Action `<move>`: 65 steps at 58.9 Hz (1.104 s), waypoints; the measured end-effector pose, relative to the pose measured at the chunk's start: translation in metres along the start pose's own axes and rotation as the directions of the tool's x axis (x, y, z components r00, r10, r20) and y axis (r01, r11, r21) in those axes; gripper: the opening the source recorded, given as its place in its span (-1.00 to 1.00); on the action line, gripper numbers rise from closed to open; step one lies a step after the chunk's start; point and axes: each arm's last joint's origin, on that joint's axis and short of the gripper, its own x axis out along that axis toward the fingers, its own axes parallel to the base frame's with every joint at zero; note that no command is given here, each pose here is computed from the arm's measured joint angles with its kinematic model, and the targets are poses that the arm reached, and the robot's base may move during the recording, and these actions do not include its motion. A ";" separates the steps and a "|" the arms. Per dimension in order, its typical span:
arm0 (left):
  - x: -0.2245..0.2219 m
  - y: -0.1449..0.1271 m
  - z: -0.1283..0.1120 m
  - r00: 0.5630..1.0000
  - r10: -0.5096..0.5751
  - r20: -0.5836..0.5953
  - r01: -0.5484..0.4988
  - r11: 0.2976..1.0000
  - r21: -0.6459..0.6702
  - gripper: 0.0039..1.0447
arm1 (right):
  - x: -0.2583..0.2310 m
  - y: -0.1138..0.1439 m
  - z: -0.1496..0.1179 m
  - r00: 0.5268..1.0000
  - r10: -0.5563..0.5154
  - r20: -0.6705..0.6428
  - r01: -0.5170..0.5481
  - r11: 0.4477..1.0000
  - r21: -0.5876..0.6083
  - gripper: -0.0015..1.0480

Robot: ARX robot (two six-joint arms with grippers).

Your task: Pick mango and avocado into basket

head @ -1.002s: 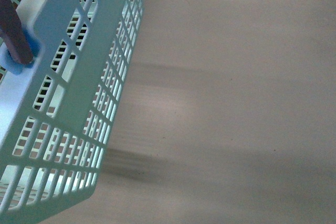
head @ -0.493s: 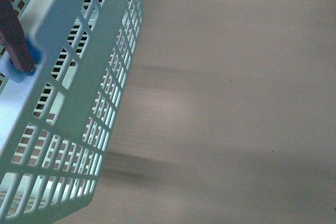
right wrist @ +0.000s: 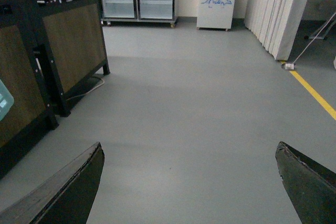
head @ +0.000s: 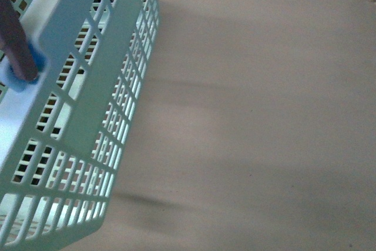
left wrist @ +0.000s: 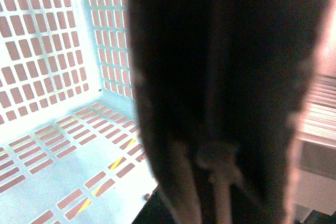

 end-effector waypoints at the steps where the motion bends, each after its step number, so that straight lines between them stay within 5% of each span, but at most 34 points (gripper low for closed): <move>1: 0.000 0.000 0.000 1.000 0.000 0.000 0.000 1.000 0.000 -0.90 | 0.000 0.000 0.000 1.000 0.000 0.000 0.000 1.000 0.000 0.85; 65: 0.000 0.000 0.000 1.000 0.000 -0.002 0.000 1.000 0.000 -0.91 | 0.000 0.000 0.000 1.000 0.000 0.000 0.000 1.000 0.000 0.85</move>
